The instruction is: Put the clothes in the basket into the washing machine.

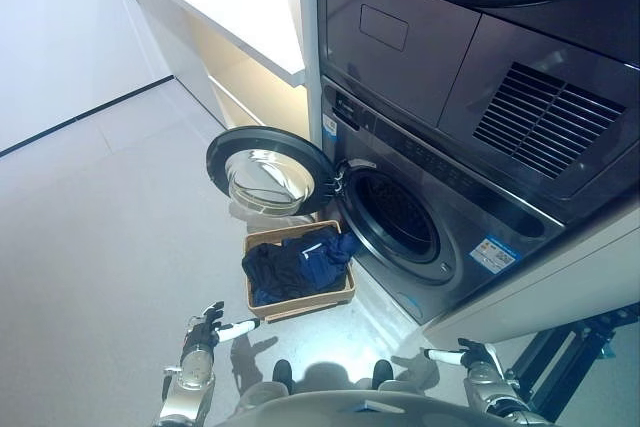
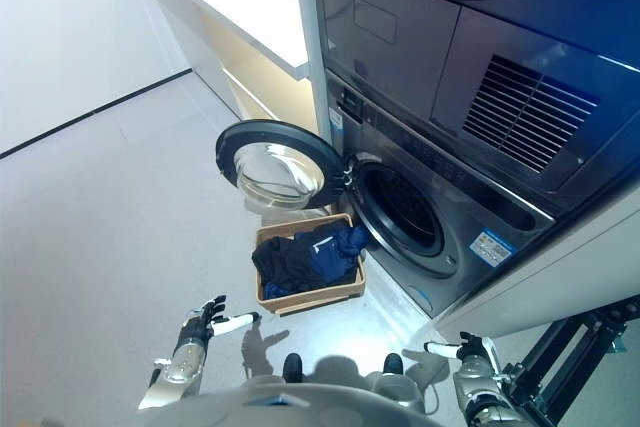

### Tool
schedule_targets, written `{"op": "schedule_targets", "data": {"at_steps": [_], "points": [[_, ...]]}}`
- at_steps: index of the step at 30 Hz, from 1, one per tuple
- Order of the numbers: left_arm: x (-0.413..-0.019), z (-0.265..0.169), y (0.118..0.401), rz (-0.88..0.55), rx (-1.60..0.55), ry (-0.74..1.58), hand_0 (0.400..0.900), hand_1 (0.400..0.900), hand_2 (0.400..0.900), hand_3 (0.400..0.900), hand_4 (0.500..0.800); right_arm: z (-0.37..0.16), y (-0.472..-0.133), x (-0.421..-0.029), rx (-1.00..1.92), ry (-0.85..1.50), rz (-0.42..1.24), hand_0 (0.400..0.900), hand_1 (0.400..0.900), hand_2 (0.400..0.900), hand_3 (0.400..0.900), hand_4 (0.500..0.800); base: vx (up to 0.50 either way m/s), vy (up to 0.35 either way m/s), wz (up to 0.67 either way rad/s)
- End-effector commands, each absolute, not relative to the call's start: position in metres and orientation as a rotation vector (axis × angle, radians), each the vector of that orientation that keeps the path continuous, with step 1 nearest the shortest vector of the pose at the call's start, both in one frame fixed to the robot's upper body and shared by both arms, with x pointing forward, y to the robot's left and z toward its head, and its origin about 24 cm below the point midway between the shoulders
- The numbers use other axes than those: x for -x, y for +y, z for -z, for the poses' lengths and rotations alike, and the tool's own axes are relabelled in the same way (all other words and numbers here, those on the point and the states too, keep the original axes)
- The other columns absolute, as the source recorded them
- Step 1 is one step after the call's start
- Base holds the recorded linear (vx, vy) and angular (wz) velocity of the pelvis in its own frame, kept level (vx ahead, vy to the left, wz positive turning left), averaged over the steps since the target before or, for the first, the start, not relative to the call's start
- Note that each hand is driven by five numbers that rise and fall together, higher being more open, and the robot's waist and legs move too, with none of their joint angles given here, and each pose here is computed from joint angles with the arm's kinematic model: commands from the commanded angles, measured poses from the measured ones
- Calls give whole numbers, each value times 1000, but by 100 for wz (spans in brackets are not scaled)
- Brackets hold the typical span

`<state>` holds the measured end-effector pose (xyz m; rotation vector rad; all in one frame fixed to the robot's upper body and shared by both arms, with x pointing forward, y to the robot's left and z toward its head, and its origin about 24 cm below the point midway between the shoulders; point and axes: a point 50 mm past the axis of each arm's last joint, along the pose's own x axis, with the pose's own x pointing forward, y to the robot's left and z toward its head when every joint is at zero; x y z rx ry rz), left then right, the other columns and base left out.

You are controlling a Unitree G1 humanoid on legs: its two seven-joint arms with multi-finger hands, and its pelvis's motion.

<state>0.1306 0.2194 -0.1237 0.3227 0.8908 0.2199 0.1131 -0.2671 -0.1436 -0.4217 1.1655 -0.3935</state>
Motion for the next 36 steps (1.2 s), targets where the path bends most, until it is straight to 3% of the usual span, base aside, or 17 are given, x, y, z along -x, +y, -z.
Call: {"op": "schedule_targets", "data": {"at_steps": [1, 16, 22, 29, 36], "points": [[-163, 102, 240, -286, -329, 736, 900, 900, 900, 900, 800, 130, -271, -146, 506, 1047, 379, 900, 900, 900, 900, 800, 0, 0, 0], [-161, 104, 240, -274, -342, 754, 900, 900, 900, 900, 800, 127, -270, -152, 533, 1030, 361, 900, 900, 900, 900, 800, 0, 0, 0], [-166, 100, 239, -273, -350, 720, 900, 900, 900, 900, 800, 101, -274, -194, 721, 850, 309, 900, 900, 900, 900, 800, -47, 7, 1], [-181, 86, 233, -244, -362, 621, 900, 900, 900, 900, 800, 46, -255, -273, 982, 538, 165, 900, 900, 900, 900, 800, -74, 3, 8], [-195, 69, 224, -201, -342, 516, 900, 900, 900, 900, 800, -4, -231, -330, 1103, 345, 129, 900, 900, 900, 900, 800, -71, 3, 15]]}}
